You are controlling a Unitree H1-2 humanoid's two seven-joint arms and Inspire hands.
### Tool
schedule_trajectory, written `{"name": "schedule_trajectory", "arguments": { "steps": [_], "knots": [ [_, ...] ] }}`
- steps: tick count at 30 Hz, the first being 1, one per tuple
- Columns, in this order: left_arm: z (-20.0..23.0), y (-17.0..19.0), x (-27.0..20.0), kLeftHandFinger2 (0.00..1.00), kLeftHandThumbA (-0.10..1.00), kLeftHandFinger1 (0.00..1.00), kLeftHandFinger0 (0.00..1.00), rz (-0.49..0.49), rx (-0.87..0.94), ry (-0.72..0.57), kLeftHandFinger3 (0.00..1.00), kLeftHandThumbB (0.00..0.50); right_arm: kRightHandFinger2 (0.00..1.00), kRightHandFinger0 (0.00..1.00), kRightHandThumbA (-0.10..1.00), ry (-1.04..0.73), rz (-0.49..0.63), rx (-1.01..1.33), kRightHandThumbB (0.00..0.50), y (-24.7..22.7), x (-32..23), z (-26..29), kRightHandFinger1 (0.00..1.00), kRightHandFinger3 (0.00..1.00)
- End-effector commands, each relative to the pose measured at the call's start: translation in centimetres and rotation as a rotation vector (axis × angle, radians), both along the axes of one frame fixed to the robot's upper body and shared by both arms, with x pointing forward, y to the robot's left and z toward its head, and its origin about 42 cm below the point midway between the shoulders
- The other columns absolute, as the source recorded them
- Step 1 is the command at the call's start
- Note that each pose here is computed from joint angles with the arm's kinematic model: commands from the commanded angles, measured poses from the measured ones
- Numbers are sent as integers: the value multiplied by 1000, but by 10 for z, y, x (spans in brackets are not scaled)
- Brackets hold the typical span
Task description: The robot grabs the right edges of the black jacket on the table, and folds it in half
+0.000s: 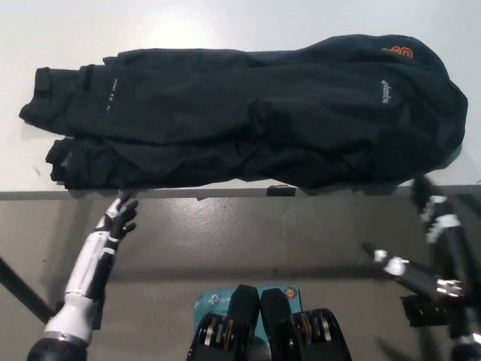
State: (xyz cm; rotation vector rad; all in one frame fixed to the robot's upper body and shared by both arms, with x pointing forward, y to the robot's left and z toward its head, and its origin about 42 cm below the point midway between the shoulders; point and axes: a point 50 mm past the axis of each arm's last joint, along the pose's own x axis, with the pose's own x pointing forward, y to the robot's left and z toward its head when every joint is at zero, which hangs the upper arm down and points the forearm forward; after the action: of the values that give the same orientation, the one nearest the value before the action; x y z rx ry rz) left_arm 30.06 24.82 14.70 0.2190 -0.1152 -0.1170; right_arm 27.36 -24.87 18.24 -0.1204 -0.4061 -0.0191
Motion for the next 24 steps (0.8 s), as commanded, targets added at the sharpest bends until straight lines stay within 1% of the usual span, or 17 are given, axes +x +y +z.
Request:
{"name": "schedule_trajectory", "arguments": {
  "steps": [1, 2, 3, 4, 6, 9, 11, 13, 14, 15, 16, 17, 18, 19, 20, 22, 24],
  "knots": [
    [11, -20, -7, 1000, 1000, 1000, 1000, -110, -43, -77, 1000, 177, 1000, 1000, 928, -288, -89, 63, 177, -30, -36, 60, 1000, 1000],
    [11, -20, -8, 1000, 1000, 1000, 1000, -119, -49, -78, 1000, 165, 1000, 1000, 945, -324, -113, 68, 193, -38, -38, 72, 1000, 1000],
    [10, -20, -9, 1000, 1000, 1000, 1000, -121, -53, -77, 1000, 163, 1000, 1000, 948, -337, -116, 70, 190, -40, -39, 76, 1000, 1000],
    [9, -21, -10, 1000, 1000, 1000, 1000, -124, -55, -79, 1000, 157, 1000, 1000, 975, -352, -128, 66, 212, -47, -37, 82, 1000, 1000],
    [8, -21, -12, 1000, 1000, 1000, 1000, -122, -57, -76, 1000, 166, 1000, 1000, 1000, -370, -139, 54, 238, -57, -33, 91, 1000, 1000],
    [6, -20, -16, 1000, 1000, 1000, 1000, -116, -62, -70, 1000, 166, 1000, 1000, 1000, -353, -145, 68, 228, -71, -20, 107, 1000, 1000],
    [3, -18, -19, 1000, 1000, 1000, 1000, -113, -69, -65, 1000, 168, 1000, 1000, 1000, -324, -135, 95, 238, -78, -7, 118, 1000, 1000],
    [2, -17, -20, 1000, 1000, 1000, 1000, -112, -72, -66, 1000, 168, 1000, 1000, 1000, -304, -123, 123, 221, -81, 4, 125, 1000, 1000],
    [2, -16, -20, 1000, 1000, 1000, 1000, -111, -68, -71, 1000, 163, 1000, 1000, 1000, -273, -96, 174, 241, -89, 19, 134, 1000, 1000],
    [2, -16, -20, 1000, 1000, 1000, 1000, -111, -66, -72, 1000, 163, 1000, 1000, 1000, -261, -90, 190, 240, -91, 24, 137, 1000, 1000],
    [2, -15, -20, 1000, 1000, 1000, 1000, -104, -67, -66, 1000, 177, 1000, 1000, 1000, -197, -47, 279, 253, -101, 46, 145, 1000, 1000],
    [1, -15, -20, 1000, 1000, 1000, 1000, -102, -68, -65, 1000, 178, 1000, 1000, 1000, -184, -37, 296, 248, -103, 50, 146, 1000, 1000],
    [0, -14, -22, 1000, 1000, 1000, 1000, -102, -67, -64, 1000, 172, 1000, 1000, 1000, -124, -2, 353, 264, -114, 72, 147, 1000, 1000],
    [-1, -13, -23, 1000, 1000, 1000, 1000, -103, -65, -62, 1000, 172, 1000, 1000, 1000, -88, 26, 393, 266, -120, 85, 147, 1000, 1000],
    [-2, -12, -24, 1000, 1000, 1000, 1000, -99, -64, -59, 1000, 172, 1000, 1000, 1000, -57, 62, 450, 258, -126, 98, 146, 1000, 1000],
    [-4, -11, -27, 1000, 1000, 1000, 1000, -98, -68, -55, 1000, 156, 1000, 1000, 1000, 25, 74, 467, 251, -139, 129, 141, 1000, 1000],
    [-5, -9, -29, 1000, 1000, 1000, 1000, -93, -70, -52, 1000, 161, 1000, 1000, 1000, 73, 85, 506, 235, -143, 145, 138, 1000, 1000]
  ]
}}
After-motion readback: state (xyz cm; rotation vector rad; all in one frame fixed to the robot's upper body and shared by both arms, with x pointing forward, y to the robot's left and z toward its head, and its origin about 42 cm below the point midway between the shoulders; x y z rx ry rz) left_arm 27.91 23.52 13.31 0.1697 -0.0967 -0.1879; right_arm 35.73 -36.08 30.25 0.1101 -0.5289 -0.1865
